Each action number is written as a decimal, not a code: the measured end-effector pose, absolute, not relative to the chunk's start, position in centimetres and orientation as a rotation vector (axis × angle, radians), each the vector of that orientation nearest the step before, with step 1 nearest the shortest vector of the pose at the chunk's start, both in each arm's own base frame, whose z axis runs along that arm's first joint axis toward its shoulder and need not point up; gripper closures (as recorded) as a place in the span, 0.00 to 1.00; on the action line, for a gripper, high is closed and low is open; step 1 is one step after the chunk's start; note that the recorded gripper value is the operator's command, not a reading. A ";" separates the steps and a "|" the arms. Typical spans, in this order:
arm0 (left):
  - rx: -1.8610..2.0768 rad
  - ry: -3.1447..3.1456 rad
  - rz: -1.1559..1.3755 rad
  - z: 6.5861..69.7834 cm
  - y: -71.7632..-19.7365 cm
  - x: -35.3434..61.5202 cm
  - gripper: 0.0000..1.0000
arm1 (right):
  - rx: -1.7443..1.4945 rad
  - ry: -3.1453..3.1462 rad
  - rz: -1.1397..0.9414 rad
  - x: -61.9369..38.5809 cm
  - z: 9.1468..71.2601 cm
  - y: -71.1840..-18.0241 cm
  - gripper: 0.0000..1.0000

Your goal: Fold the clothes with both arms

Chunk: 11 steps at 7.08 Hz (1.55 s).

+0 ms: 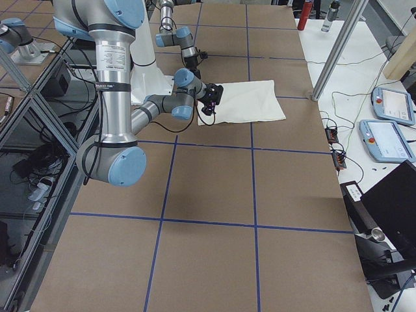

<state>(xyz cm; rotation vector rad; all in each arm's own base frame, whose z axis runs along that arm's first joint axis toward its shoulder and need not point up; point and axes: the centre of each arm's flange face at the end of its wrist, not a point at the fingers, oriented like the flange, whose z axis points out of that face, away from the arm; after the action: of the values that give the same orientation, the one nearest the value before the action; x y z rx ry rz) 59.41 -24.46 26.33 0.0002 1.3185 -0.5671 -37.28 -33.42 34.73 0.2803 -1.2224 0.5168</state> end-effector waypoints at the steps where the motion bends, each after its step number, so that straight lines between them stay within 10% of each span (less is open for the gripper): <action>1: 0.000 1.317 -0.566 26.4 -24.4 59.5 0.43 | 0.280 -1.223 0.517 -37.3 34.7 -33.4 0.00; 3: 0.000 1.317 -0.565 26.3 -24.4 59.6 0.53 | 0.280 -1.222 0.517 -37.3 34.8 -33.4 0.00; 5: 0.000 1.318 -0.567 26.2 -24.4 59.7 1.00 | 0.280 -1.223 0.517 -37.3 34.7 -33.4 0.00; 11: 0.006 1.336 -0.562 25.5 -24.6 59.0 1.00 | 0.154 -1.187 0.676 -38.8 34.3 -33.4 0.23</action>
<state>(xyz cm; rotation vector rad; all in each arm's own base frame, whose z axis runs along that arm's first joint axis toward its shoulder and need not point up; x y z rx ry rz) 59.05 -24.62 25.46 0.0063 1.3355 -0.5624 -38.77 -33.44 34.28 0.1545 -1.1869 0.6757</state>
